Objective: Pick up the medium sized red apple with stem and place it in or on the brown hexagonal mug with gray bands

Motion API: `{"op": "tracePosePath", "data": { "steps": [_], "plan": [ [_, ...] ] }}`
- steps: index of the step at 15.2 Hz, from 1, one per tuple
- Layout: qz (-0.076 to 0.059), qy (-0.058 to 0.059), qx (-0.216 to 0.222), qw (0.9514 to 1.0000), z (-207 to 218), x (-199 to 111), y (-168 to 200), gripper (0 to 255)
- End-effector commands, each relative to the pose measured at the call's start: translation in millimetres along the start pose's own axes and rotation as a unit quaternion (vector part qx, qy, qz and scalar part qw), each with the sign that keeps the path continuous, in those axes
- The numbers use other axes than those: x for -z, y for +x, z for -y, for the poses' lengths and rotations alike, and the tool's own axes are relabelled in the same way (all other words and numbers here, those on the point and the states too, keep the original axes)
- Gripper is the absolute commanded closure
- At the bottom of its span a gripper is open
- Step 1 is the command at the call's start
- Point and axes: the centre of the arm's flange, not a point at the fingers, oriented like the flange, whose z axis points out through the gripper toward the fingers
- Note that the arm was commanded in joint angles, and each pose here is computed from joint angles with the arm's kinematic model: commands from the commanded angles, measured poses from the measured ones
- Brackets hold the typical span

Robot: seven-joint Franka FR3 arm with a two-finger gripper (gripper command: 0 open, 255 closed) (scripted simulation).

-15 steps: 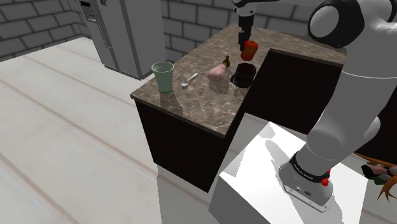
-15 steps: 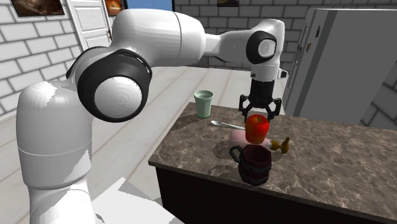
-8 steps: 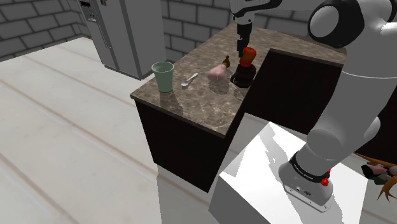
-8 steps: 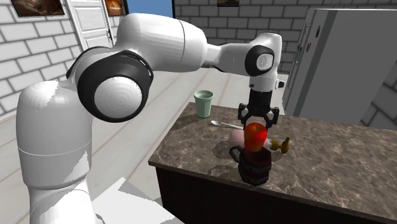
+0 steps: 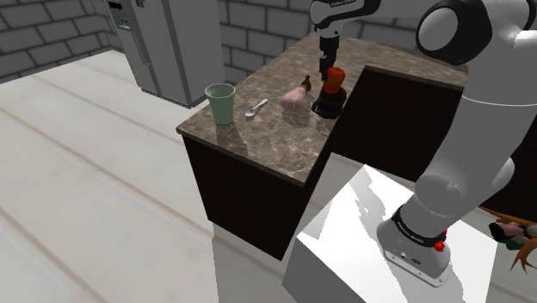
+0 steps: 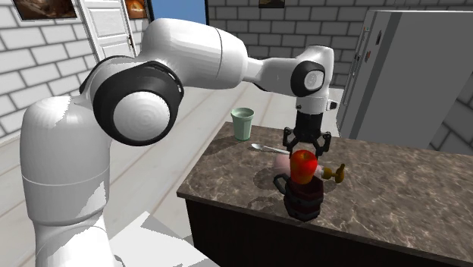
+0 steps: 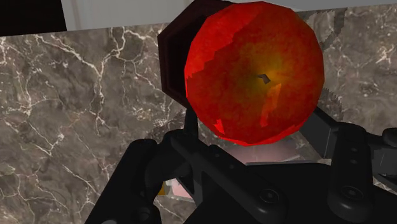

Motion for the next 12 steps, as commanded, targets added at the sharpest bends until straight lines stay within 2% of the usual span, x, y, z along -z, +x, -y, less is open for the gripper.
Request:
{"op": "tracePosePath", "data": {
  "steps": [1,2,3,8,12],
  "plan": [
    [0.002,0.001,0.000,1.0000,-0.4,-2.2,-0.1,255],
    [0.002,0.001,0.000,1.0000,-0.4,-2.2,-0.1,255],
    [0.002,0.001,0.000,1.0000,-0.4,-2.4,0.1,0],
    [0.002,0.001,0.000,1.0000,-0.4,-2.2,-0.1,0],
    [0.002,0.001,0.000,1.0000,-0.5,47.8,0.0,0]
  ]
}}
